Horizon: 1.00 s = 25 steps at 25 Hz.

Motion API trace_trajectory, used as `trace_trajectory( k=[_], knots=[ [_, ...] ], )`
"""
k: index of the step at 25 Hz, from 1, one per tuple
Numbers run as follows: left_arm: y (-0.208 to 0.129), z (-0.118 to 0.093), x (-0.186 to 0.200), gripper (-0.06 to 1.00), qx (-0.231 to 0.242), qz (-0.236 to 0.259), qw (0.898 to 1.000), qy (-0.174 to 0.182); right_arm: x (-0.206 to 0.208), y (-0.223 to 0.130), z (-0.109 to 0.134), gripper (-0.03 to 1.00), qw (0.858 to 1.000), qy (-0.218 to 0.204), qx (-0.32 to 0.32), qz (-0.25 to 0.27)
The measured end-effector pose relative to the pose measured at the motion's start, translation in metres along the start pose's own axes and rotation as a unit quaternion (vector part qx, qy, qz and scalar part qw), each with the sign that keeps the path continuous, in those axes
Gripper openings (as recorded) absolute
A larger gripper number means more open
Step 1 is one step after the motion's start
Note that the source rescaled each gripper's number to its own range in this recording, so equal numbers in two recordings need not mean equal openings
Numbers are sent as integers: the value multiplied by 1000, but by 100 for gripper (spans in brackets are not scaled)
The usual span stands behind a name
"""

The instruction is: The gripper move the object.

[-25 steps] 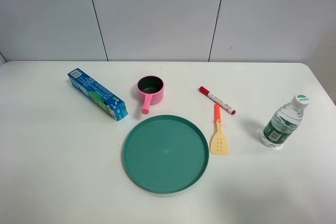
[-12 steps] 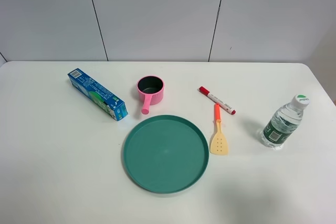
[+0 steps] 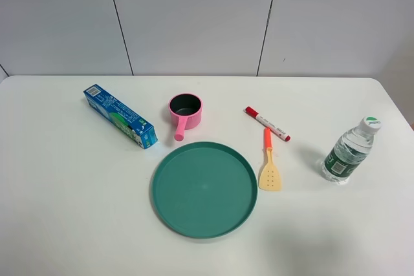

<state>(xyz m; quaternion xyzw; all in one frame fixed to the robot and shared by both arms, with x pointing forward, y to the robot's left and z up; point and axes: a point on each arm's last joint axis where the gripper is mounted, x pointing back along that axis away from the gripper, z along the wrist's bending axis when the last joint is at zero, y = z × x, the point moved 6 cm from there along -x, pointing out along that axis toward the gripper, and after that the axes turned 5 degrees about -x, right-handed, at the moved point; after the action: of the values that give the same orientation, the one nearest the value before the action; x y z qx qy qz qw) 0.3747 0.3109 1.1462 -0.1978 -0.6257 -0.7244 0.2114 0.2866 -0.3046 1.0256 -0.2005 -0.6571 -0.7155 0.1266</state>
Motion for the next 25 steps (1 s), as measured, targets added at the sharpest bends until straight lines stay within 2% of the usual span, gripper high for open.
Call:
trace_trajectory(
  k=[6,13,16,22,25],
  knots=[
    [-56,-9,31,92,2,-59,998,7,0,0,0,100,1000,0,0,0],
    [-104,-17,44,92,4,-117,993,15,0,0,0,100,1000,0,0,0],
    [-119,-20,38,92,5,-121,993,16,0,0,0,100,1000,0,0,0],
    [-143,-25,11,92,8,-70,998,2,0,0,0,100,1000,0,0,0],
    [-145,-25,9,92,8,-66,998,4,0,0,0,100,1000,0,0,0]
  ],
)
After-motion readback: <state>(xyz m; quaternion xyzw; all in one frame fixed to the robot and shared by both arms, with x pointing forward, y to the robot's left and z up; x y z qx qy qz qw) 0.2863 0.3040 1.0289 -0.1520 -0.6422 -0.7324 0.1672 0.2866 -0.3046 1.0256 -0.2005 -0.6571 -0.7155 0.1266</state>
